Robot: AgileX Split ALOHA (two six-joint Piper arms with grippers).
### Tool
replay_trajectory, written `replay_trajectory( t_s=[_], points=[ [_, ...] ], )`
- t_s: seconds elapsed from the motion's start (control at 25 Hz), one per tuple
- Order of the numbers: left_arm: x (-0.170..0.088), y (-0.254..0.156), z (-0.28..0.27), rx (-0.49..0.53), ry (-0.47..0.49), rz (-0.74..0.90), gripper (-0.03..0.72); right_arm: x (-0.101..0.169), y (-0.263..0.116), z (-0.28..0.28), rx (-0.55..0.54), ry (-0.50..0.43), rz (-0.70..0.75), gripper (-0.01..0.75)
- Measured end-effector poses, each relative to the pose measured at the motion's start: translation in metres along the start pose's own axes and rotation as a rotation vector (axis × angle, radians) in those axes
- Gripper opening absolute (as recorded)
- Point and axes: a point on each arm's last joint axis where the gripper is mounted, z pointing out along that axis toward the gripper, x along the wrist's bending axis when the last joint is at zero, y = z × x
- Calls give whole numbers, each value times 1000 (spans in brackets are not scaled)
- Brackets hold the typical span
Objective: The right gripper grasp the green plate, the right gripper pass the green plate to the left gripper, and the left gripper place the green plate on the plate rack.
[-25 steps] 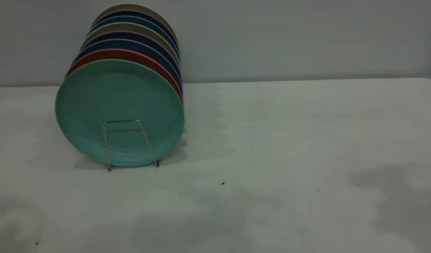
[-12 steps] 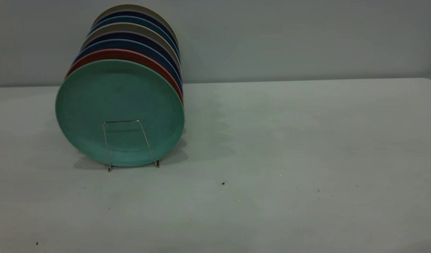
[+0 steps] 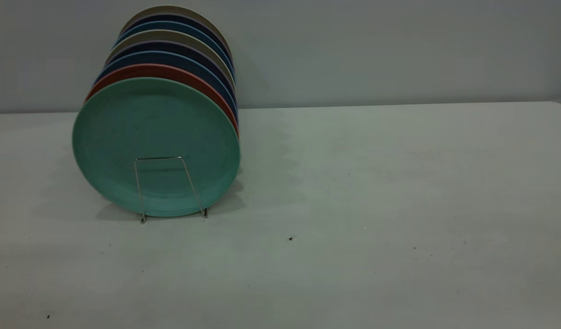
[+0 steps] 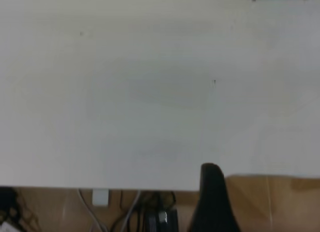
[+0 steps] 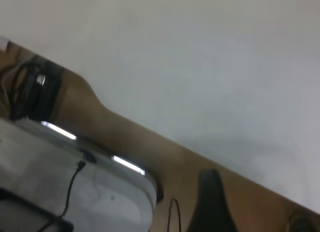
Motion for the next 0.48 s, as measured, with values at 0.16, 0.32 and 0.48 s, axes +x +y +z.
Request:
replay_trajectory(
  t_s=[0.16,0.32,0.48],
  points=[
    [2,-8,-6,-69,18,6,581,6,-25,-3,-82,-17,-13,575],
    [3,-13,-3,-84,1,40,581,8,-41,-8,-162,-59,-21,575],
    [3,-13,1,-84,-30,83,581,7,-47,-14,-216,-94,0,575]
  ],
)
